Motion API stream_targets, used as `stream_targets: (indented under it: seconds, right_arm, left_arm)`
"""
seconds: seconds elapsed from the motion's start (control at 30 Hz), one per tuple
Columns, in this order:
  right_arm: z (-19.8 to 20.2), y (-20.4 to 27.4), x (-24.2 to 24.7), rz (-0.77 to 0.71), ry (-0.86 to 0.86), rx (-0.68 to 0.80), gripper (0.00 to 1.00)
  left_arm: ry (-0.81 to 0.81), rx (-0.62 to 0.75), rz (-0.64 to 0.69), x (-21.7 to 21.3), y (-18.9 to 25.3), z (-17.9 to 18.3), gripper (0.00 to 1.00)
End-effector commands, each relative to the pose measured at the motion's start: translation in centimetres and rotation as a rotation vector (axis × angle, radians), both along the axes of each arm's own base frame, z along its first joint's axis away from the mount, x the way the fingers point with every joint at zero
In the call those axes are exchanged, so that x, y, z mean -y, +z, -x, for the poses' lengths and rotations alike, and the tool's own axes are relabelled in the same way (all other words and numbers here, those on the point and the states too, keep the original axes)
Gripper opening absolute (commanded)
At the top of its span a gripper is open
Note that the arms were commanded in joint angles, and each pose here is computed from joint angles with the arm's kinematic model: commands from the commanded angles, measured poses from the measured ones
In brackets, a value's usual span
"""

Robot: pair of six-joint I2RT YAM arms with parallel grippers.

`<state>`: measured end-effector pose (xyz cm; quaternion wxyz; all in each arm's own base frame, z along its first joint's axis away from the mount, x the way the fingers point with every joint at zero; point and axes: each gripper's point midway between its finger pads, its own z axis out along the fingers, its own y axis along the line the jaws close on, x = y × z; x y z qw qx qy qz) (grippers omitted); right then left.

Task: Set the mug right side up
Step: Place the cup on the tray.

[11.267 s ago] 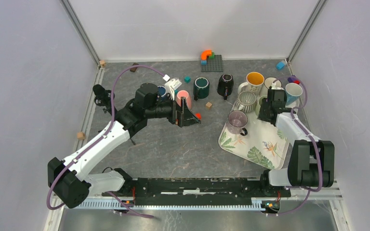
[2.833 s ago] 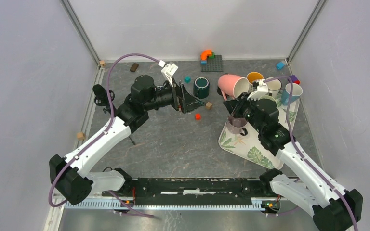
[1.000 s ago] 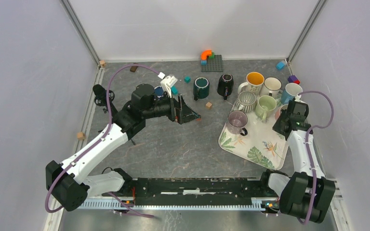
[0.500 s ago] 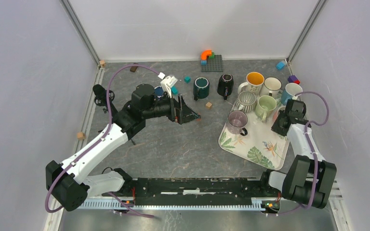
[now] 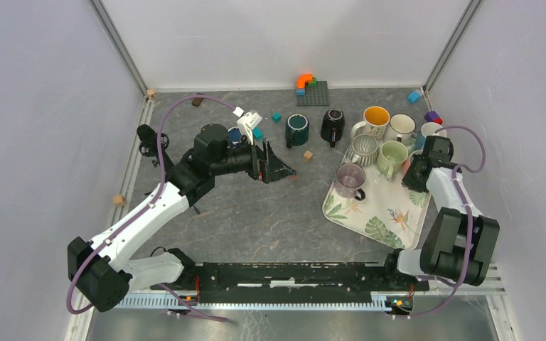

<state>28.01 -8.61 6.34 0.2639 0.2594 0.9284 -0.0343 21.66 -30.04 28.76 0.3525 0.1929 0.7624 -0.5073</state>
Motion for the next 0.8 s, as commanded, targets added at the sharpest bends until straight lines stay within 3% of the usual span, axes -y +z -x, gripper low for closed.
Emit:
stream_targets:
  seconds: [0.0, 0.3, 0.77]
  right_arm:
    - [-2.64, 3.11, 1.44, 0.057, 0.001, 0.086, 0.05]
    - [-2.83, 3.31, 1.42, 0.059, 0.007, 0.100, 0.23]
    - [-2.87, 4.07, 1.45, 0.075, 0.027, 0.125, 0.36]
  left_arm:
    - [-0.016, 0.050, 0.003, 0.08, 0.91, 0.06, 1.00]
    - [-0.018, 0.042, 0.003, 0.17, 0.74, 0.05, 1.00]
    - [-0.015, 0.037, -0.003, 0.15, 0.52, -0.07, 1.00]
